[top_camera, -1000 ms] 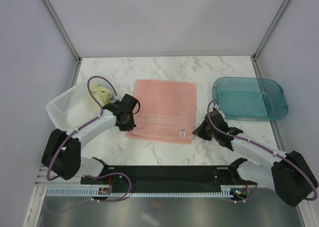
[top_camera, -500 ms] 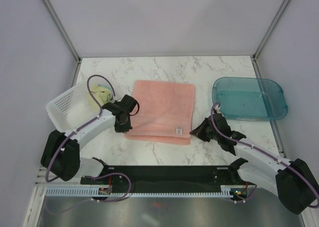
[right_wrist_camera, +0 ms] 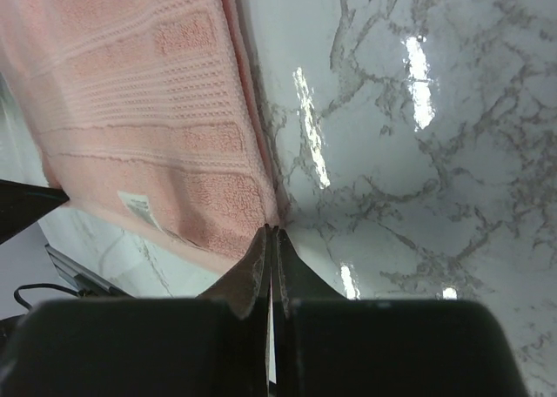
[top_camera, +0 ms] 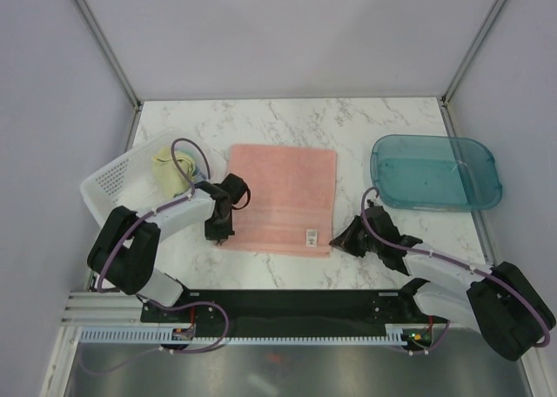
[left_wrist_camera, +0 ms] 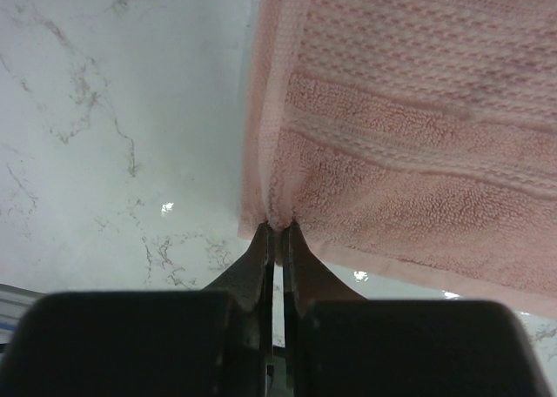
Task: Fold and stack the towels
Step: Fold the towel
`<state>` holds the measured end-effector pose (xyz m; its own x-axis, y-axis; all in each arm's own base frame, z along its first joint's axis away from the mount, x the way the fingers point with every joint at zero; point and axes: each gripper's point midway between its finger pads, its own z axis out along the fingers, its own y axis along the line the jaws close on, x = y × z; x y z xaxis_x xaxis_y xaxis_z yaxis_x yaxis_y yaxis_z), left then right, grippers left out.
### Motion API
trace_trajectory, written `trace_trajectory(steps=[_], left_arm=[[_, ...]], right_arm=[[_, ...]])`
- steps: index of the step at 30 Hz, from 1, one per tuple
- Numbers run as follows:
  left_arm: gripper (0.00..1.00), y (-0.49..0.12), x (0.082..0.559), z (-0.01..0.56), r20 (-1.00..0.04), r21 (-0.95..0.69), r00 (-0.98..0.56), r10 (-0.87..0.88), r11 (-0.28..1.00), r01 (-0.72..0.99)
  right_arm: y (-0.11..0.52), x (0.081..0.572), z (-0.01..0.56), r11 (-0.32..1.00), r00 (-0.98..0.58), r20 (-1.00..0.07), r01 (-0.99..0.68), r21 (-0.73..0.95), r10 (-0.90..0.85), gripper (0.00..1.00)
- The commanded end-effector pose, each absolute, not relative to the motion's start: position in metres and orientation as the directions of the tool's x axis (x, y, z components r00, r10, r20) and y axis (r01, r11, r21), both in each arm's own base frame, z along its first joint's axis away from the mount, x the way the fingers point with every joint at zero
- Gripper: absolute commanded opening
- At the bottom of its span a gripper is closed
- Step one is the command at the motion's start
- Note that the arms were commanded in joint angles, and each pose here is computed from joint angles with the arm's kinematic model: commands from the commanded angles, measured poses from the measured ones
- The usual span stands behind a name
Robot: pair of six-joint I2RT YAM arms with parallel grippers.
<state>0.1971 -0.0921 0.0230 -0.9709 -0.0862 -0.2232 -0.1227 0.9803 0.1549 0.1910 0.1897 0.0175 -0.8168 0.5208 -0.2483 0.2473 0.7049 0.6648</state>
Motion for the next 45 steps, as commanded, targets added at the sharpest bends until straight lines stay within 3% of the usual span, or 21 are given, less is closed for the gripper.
trace_trajectory(steps=[1,14,19,27,30,34,41,45], left_arm=[[0.02,-0.092,0.194,0.015,-0.191,0.188,-0.979,-0.067,0.977,-0.104],[0.02,-0.188,0.178,0.006,-0.212,-0.105,-0.972,-0.1,0.991,-0.079],[0.02,-0.178,0.182,0.016,-0.243,-0.033,-0.967,-0.075,0.997,-0.069],[0.02,-0.159,0.21,0.102,-0.367,0.093,-0.93,-0.013,0.994,-0.05],[0.02,-0.149,0.198,0.085,-0.335,0.125,-0.942,-0.022,0.99,-0.068],[0.02,-0.144,0.169,0.027,-0.218,0.121,-0.975,-0.042,0.99,-0.069],[0.02,-0.143,0.166,0.01,-0.203,0.128,-0.978,-0.04,0.99,-0.067],[0.02,-0.137,0.165,0.008,-0.21,0.149,-0.977,-0.034,0.987,-0.066]], right_arm=[[0.189,0.201,0.03,0.701,-0.793,-0.291,0.224,0.677,0.535,0.0],[0.098,0.209,0.007,0.801,-0.74,-0.376,0.362,0.477,0.558,0.0],[0.115,0.219,0.044,0.786,-0.752,-0.394,0.257,0.562,0.528,0.0],[0.146,0.22,0.091,0.716,-0.802,-0.333,0.161,0.679,0.496,0.0],[0.15,0.202,0.066,0.684,-0.82,-0.267,0.194,0.703,0.507,0.0],[0.142,0.18,0.024,0.685,-0.816,-0.233,0.248,0.685,0.529,0.0],[0.13,0.184,0.01,0.716,-0.789,-0.276,0.274,0.642,0.549,0.0],[0.135,0.178,0.007,0.698,-0.802,-0.241,0.278,0.66,0.547,0.0]])
